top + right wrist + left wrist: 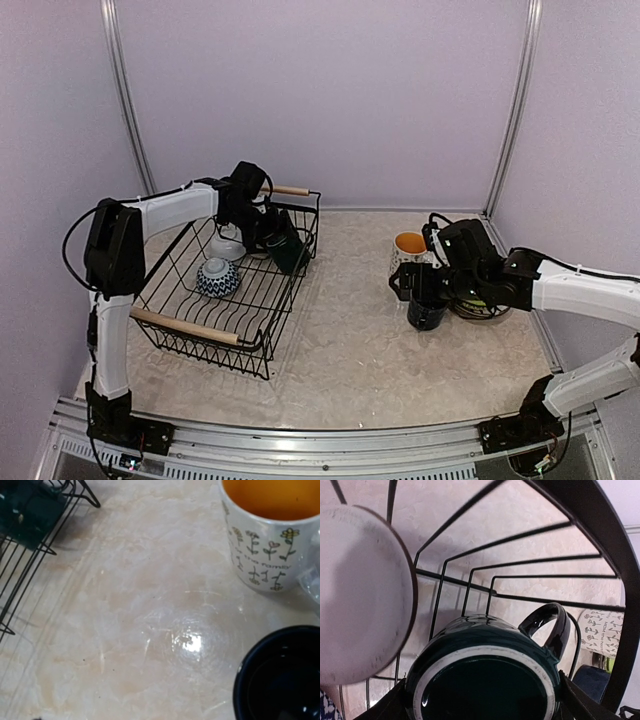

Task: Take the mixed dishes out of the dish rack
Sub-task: Grab the cup from the dish rack, then pass from the left arm to the right

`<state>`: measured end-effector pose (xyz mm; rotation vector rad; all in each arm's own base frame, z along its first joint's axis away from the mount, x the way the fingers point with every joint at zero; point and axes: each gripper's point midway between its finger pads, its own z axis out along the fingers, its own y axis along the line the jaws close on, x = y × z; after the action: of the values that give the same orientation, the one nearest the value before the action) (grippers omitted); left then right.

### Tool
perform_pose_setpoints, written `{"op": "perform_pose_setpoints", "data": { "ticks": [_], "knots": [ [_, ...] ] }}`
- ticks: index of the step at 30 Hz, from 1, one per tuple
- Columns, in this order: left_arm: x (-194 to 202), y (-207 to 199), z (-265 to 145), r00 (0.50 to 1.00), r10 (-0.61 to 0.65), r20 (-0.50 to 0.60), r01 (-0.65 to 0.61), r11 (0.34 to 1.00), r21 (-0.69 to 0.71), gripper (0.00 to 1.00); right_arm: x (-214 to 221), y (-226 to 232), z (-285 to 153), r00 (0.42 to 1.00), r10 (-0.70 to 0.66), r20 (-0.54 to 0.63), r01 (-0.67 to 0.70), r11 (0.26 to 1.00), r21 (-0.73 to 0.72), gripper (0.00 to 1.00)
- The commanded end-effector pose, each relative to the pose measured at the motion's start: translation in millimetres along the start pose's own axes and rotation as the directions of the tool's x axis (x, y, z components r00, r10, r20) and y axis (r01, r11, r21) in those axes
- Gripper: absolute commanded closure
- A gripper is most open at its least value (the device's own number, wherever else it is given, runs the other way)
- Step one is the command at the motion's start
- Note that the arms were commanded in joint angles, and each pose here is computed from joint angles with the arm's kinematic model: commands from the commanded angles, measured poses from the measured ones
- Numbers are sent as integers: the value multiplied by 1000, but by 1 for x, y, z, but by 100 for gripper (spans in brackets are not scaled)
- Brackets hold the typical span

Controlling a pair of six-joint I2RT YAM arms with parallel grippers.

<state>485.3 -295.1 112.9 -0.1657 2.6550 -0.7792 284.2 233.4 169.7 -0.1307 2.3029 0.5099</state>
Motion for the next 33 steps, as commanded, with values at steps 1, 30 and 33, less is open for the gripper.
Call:
{"op": "perform_pose_setpoints", "data": {
  "ticks": [1, 30, 33],
  "knots": [
    [-11, -11, -48, 988, 99, 120, -90, 993, -80, 54, -12, 15, -2, 1000, 5, 23, -4, 999, -33, 0],
    [54, -146, -239, 960, 225, 165, -277, 699, 659, 65, -88, 192, -19, 972, 178, 155, -23, 725, -688, 0],
    [68, -152, -238, 952, 263, 160, -298, 661, 689, 65, -97, 209, -26, 962, 227, 153, -29, 641, -767, 0]
  ]
}}
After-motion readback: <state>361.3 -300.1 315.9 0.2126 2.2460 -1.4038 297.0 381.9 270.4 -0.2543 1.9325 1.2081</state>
